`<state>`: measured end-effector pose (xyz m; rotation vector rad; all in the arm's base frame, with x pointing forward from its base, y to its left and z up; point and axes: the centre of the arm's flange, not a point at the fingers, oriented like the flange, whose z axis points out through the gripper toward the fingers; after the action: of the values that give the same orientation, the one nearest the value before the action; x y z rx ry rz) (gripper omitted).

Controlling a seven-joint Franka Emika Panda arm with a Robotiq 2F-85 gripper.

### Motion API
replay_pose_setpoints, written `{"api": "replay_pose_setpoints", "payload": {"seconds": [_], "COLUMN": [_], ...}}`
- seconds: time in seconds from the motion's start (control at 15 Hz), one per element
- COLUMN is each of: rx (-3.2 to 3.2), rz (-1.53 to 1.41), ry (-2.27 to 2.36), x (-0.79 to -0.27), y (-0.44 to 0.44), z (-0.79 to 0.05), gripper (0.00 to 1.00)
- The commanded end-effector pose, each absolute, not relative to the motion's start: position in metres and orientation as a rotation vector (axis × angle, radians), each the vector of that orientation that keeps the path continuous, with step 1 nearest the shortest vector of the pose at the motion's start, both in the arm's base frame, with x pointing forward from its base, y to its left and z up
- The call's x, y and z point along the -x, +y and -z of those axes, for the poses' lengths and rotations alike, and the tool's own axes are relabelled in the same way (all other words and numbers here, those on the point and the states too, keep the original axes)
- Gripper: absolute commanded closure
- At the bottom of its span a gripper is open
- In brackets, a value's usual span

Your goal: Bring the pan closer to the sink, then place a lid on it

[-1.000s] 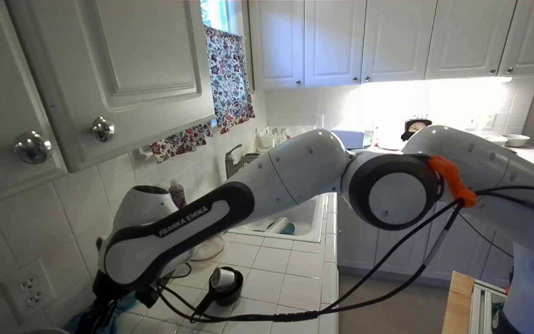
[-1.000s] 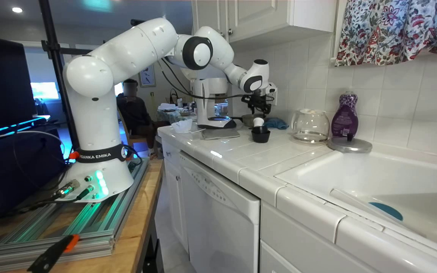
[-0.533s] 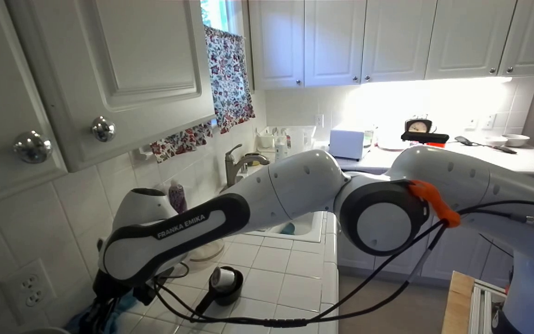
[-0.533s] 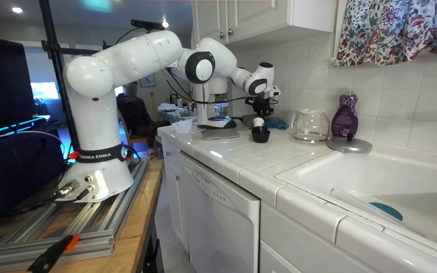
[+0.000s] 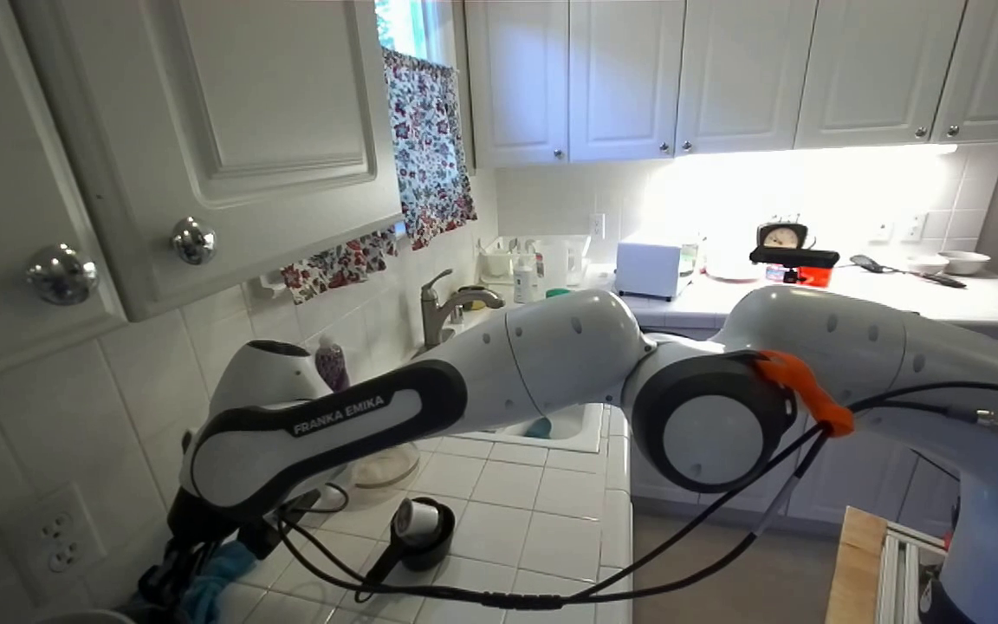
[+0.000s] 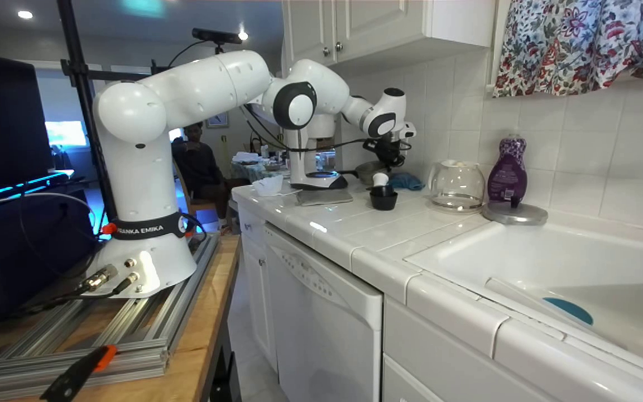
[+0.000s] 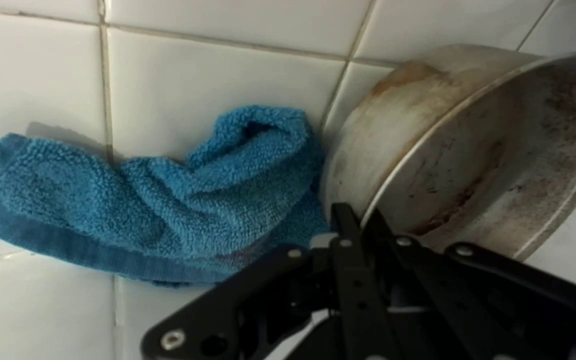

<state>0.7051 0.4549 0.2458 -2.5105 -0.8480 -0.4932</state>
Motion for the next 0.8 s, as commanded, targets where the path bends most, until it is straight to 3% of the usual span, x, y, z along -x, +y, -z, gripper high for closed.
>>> {"api": "replay_pose_setpoints", "payload": {"seconds": [0.0,0.73], "rx": [2.495,2.318], "rz": [0.443,0.443], "ry": [-0.793,-0.681], "x": [-0.72,-0.672], "y": [0.452,0.399], "z": [-0.245,-0.274], "gripper": [0.98,0.99]}}
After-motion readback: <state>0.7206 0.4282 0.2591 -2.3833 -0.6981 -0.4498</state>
